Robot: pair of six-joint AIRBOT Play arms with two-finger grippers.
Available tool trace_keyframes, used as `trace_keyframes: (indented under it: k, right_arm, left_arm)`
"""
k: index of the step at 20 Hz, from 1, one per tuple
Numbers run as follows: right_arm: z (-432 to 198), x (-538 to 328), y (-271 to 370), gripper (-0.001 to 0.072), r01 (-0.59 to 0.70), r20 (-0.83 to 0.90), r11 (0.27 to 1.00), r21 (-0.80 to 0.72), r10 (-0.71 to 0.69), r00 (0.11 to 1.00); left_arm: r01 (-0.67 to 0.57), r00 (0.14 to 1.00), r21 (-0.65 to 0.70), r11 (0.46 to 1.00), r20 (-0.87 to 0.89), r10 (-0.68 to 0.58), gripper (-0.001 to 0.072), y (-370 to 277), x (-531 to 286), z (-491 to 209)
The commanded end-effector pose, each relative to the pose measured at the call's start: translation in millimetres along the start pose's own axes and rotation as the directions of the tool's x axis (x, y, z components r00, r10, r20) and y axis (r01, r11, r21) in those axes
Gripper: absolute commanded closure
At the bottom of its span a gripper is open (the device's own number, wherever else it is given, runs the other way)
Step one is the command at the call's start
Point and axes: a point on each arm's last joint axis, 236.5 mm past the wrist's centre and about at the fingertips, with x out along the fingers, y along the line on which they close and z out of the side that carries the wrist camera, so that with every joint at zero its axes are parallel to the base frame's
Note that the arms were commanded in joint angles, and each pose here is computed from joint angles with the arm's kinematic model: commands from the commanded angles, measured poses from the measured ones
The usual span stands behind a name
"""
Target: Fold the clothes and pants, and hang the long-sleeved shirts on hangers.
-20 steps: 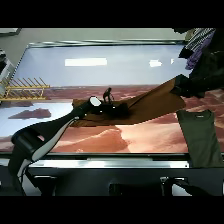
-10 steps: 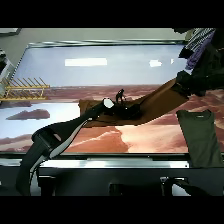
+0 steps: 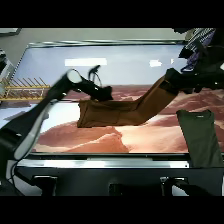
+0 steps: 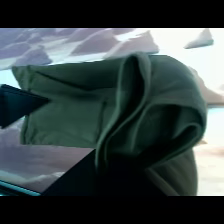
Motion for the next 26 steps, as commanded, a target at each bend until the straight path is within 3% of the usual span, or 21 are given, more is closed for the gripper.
trace_keyframes:
  k: [1, 4, 10, 26]
  right_arm:
    - [-5, 35, 49, 0.068, -0.065, 0.001, 0.998, -0.012, 0.065, 0.998]
    - [-17, 80, 91, 0.068, -0.117, -0.016, 0.993, -0.03, 0.117, 0.993]
    - [-61, 173, 152, 0.068, -0.208, -0.089, 0.978, 0.0, 0.207, 0.974]
    - [-102, 256, 190, 0.068, -0.268, -0.093, 0.957, 0.115, 0.279, 0.956]
  left_arm:
    - [-0.232, 0.971, 0.006, 0.973, 0.056, 0.232, 0.0694, 58, -124, -2]
    - [-0.334, 0.929, -0.039, 0.942, 0.158, 0.335, 0.0693, 76, -211, -7]
    - [-0.376, 0.879, -0.141, 0.916, 0.259, 0.401, 0.0693, 94, -295, -25]
    - [-0.378, 0.894, -0.212, 0.901, 0.171, 0.415, 0.0692, 127, -281, -44]
